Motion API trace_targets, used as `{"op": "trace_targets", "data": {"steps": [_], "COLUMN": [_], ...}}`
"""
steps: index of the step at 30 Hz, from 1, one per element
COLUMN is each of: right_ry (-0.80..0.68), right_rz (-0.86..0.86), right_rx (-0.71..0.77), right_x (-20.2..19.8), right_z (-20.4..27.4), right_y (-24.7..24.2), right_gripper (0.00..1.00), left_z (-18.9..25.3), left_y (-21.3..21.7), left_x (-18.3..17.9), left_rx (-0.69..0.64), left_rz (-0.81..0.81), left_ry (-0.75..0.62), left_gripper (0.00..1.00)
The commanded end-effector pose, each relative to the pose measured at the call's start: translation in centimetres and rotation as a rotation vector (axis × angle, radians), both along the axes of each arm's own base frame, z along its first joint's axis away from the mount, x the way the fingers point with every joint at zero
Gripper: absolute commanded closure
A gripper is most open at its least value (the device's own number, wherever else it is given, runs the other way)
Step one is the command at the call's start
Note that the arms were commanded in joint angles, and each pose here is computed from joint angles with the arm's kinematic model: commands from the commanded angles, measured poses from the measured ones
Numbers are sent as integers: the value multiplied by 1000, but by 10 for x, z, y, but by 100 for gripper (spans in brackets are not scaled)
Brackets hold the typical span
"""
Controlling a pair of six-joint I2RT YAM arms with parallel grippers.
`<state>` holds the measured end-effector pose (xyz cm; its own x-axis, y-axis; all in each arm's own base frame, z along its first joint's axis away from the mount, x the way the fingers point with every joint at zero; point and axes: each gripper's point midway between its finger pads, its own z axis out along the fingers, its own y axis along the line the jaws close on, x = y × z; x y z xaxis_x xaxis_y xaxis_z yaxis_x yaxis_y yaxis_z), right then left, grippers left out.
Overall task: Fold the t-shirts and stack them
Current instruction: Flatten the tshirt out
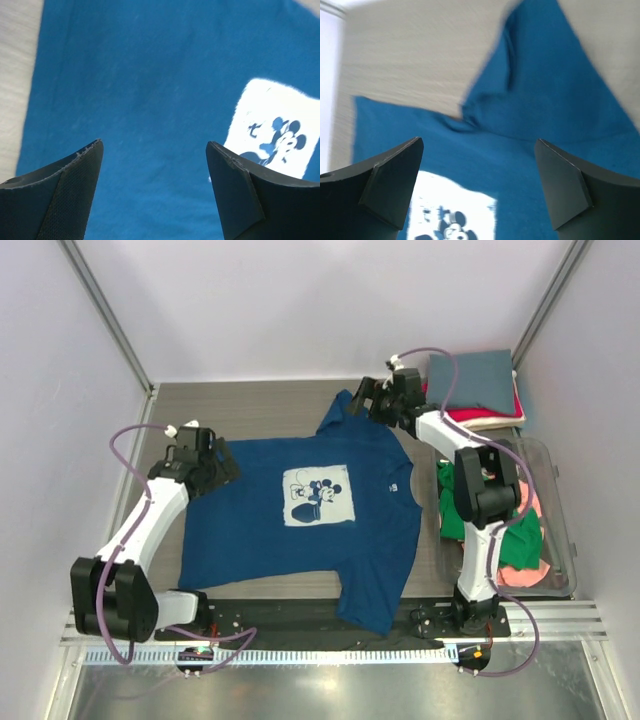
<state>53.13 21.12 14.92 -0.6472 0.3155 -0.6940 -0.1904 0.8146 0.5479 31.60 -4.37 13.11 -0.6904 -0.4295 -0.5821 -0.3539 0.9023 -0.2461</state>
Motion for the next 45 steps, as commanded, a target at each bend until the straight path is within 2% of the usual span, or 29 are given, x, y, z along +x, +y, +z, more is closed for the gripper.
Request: {"op": "trace_targets", "data": {"steps": [1,4,6,7,8,9,12,17,19,22,25,26,28,29,32,34,37,38,40,41,42,43,45], "right_ry": [86,48,71,42,71,44,53,80,78,47,-12,-137,-165,-266,-374,-433,-447,-402,-356,-322,-273,-272,-134], "right_rz": [16,28,43,43,43,50,50,47,52,74,170,204,222,241,261,280,259,205,113,94,62,42,0], "right_rx": [-20,-15,-15,-2,-10,0,8,43,50,95,231,319,448,523,768,838,770,654,487,341,255,192,1], "right_x": [6,23,31,42,45,54,68,79,80,83,75,81,72,73,69,71,74,83,79,77,70,63,47], "right_z": [-39,-31,-50,-40,-59,-50,-63,-81,-87,-75,-51,-19,0,27,75,109,134,115,114,88,67,78,31], "right_y": [9,27,40,47,50,59,74,100,113,134,173,187,203,208,212,201,177,168,137,125,111,98,67], "right_gripper": [0,0,0,0,0,0,0,0,0,0,0,0,0,0,0,0,0,0,0,0,0,0,0], "left_z": [31,41,43,46,48,44,52,54,67,75,61,63,61,60,61,61,60,59,57,55,50,50,41], "left_y": [-9,-12,-12,-11,-9,-8,-6,5,8,-2,7,6,5,5,5,5,5,6,8,9,9,7,4], "left_x": [30,24,14,4,-2,-10,-35,-70,-74,-72,-74,-74,-72,-71,-71,-70,-70,-68,-66,-64,-60,-54,-39], "left_rx": [-54,-65,-46,-40,-27,-22,-11,40,44,33,60,58,56,61,60,58,58,59,56,54,51,29,5], "left_rz": [1,-30,-65,-76,-95,-104,-131,-150,-136,-214,-172,-179,-183,-182,-181,-183,-174,-167,-140,-127,-112,-88,-65], "left_ry": [-107,-117,-106,-105,-105,-92,-108,-109,-171,-268,-227,-226,-219,-215,-218,-221,-221,-213,-205,-197,-179,-184,-167], "left_gripper": [17,17,17,18,18,18,17,15,12,12,12,12,12,12,12,12,12,12,12,12,12,12,11]}}
